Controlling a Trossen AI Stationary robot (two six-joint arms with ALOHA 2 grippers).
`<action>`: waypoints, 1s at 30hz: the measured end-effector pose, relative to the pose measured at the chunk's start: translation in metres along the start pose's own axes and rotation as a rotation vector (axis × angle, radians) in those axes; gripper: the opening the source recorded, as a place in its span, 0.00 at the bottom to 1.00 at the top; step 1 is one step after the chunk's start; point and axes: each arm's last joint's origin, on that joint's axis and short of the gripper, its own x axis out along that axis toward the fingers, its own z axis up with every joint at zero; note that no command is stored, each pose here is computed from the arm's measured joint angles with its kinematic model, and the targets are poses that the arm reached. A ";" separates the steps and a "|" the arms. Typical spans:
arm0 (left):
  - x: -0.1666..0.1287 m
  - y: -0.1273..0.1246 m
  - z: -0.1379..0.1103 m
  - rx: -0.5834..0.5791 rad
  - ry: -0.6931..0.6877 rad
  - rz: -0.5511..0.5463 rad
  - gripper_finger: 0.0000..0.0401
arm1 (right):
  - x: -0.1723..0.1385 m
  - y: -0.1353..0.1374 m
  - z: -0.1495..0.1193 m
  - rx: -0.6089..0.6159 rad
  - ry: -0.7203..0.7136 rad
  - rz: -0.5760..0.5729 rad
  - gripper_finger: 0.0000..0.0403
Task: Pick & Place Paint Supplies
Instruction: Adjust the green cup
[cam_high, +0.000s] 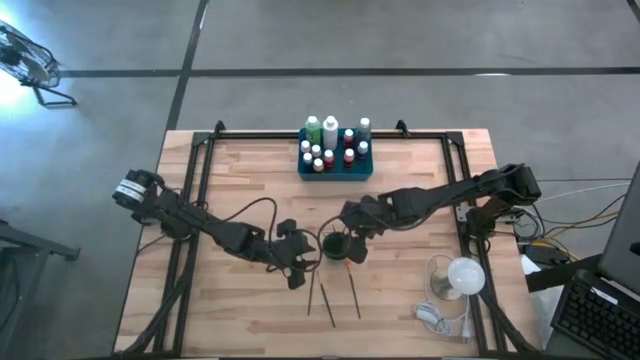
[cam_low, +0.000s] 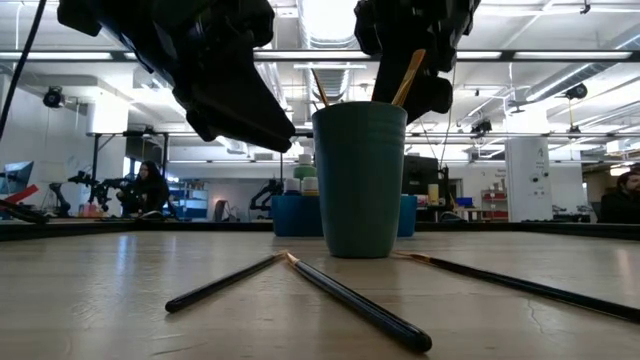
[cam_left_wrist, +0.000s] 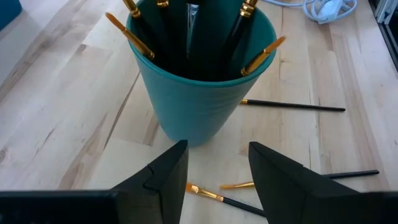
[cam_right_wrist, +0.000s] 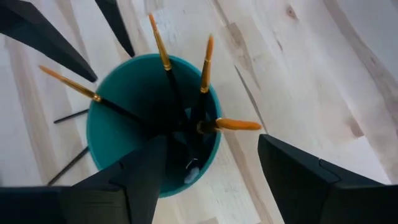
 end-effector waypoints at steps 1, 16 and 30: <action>0.000 0.000 0.000 0.000 0.000 0.000 0.44 | 0.001 0.000 -0.001 0.000 0.001 0.000 0.61; 0.001 0.002 0.003 0.015 0.002 -0.032 0.44 | 0.016 -0.009 -0.002 0.025 -0.001 0.031 0.59; 0.002 0.003 0.004 0.020 -0.006 -0.034 0.44 | 0.039 0.002 0.011 -0.057 0.080 0.032 0.48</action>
